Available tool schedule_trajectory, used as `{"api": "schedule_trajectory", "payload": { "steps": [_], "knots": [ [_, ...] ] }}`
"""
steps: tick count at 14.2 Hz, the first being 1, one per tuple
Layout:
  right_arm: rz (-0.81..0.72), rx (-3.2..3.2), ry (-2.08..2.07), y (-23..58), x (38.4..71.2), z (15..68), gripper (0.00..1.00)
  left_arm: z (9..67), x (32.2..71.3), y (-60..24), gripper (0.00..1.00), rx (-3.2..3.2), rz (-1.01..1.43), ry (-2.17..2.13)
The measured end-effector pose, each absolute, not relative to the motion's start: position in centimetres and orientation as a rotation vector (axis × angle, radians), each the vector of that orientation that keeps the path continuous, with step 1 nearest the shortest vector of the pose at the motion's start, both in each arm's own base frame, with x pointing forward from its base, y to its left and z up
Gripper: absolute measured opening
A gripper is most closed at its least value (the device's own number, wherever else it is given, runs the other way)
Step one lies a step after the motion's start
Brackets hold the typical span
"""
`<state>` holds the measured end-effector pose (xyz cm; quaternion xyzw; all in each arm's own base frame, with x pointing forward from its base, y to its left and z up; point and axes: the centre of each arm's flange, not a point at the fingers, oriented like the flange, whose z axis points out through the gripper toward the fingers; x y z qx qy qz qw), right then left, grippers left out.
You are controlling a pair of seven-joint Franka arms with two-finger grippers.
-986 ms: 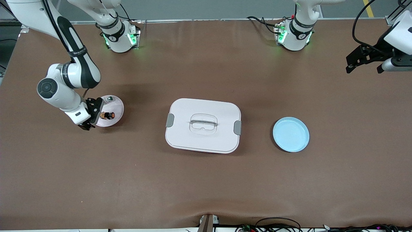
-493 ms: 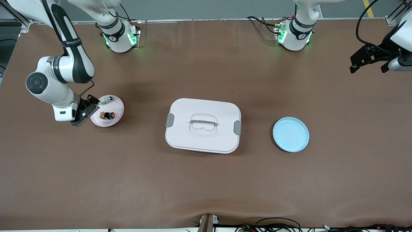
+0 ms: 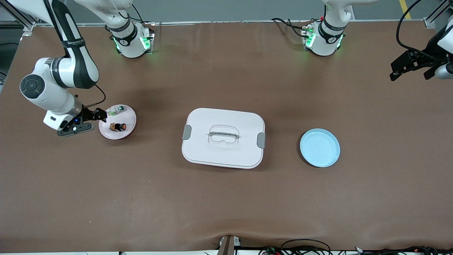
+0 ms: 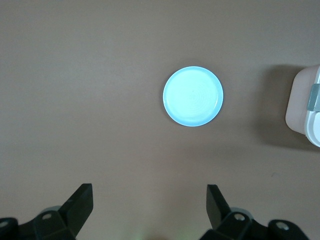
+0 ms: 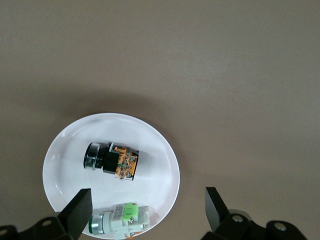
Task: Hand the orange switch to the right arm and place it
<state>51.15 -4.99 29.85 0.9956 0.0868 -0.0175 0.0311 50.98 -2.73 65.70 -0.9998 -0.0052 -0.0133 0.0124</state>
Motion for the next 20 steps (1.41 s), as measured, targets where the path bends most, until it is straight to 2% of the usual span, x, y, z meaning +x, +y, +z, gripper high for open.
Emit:
{"api": "schedule_trajectory", "payload": {
  "steps": [3,8,12,17,20],
  "knots": [
    [-0.009,3.072,-0.032,-4.9,51.1,31.2,1.00,65.7,51.0,-2.7,1.00,-3.117,-0.043,-0.017],
    [0.020,3.061,-0.083,-4.9,50.7,34.1,1.00,65.8,51.1,-2.4,1.00,-3.117,-0.045,-0.028],
    [0.110,3.049,-0.086,-4.6,50.8,38.1,1.00,65.7,51.2,-1.8,1.00,-3.116,-0.040,-0.046],
    [0.057,3.072,-0.106,-2.6,53.7,47.9,1.00,65.8,51.3,-1.8,1.00,-3.117,-0.044,-0.044],
    [0.079,3.095,-0.123,-2.3,54.4,51.4,1.00,65.8,51.4,-1.8,1.00,-3.117,-0.046,-0.042]
  ]
}}
